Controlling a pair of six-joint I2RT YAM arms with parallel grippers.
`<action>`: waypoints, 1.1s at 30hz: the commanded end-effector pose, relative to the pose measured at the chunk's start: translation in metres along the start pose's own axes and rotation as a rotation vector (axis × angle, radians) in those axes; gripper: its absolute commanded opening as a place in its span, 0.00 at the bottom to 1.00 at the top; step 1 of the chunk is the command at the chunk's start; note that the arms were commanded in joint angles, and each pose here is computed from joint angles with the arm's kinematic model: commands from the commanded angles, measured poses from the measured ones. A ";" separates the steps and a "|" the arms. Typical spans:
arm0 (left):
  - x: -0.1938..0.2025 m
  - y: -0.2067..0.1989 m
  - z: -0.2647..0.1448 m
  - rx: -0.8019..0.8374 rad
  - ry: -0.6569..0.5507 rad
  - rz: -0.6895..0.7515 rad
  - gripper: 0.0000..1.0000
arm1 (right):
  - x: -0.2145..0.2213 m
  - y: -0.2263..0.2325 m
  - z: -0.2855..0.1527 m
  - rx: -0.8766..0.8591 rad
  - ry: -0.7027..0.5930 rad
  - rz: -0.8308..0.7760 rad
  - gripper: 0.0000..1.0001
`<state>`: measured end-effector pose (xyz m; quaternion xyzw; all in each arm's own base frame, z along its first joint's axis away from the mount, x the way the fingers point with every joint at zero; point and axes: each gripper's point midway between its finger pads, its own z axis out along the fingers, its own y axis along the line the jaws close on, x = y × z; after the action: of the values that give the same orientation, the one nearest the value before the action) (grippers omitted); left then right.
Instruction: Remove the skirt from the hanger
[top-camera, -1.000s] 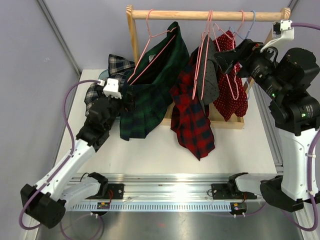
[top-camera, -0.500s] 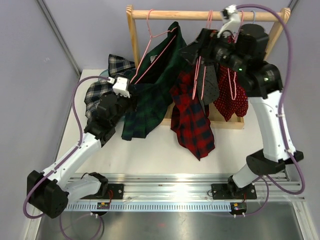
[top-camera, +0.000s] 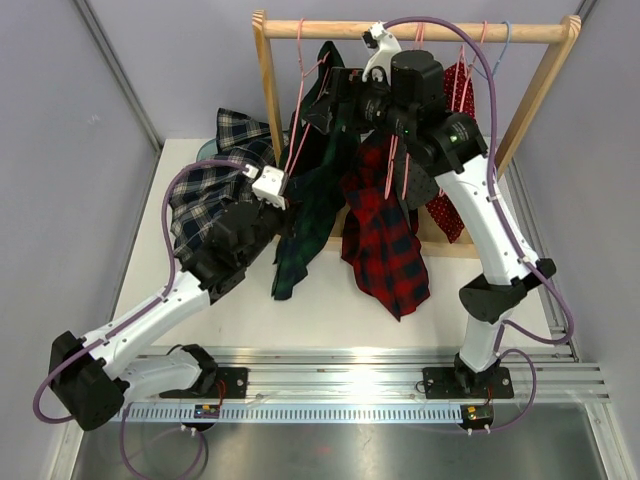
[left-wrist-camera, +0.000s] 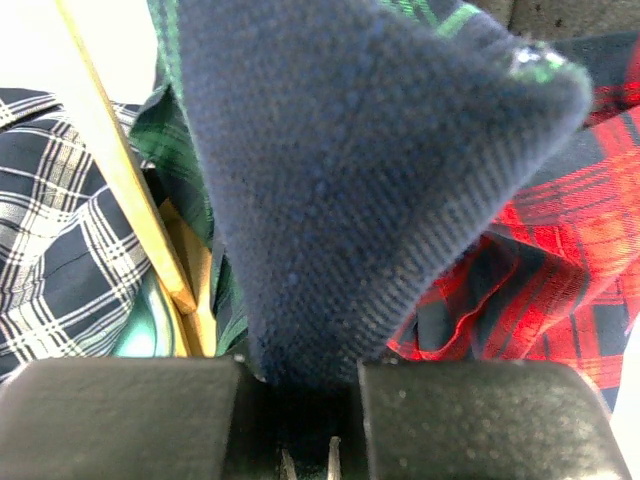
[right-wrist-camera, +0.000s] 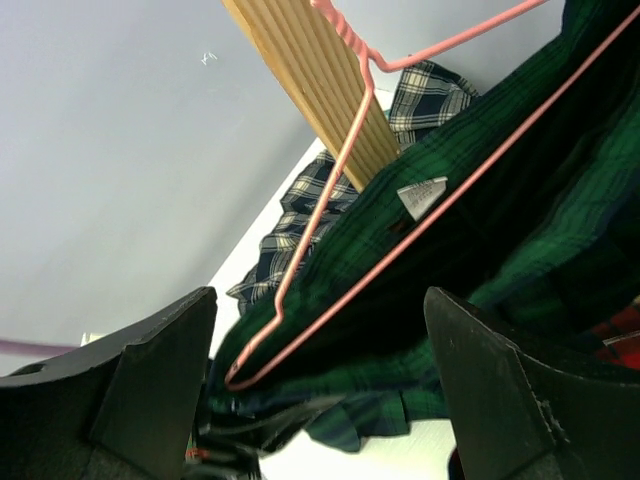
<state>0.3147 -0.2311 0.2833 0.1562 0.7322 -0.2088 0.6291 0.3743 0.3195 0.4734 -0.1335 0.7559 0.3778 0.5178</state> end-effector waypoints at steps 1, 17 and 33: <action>-0.052 -0.010 0.001 0.001 -0.154 -0.037 0.05 | -0.024 0.013 0.006 -0.013 -0.100 -0.009 0.91; -0.059 -0.058 0.000 0.065 -0.166 -0.022 0.05 | 0.002 0.016 0.054 -0.024 -0.068 0.040 0.21; -0.053 -0.068 -0.012 0.067 -0.156 -0.017 0.05 | -0.071 0.045 -0.013 -0.040 -0.267 -0.023 0.00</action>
<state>0.2830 -0.2849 0.2972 0.1866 0.7159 -0.2215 0.6353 0.3911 0.3511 0.4727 -0.0963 0.7564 0.3834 0.5212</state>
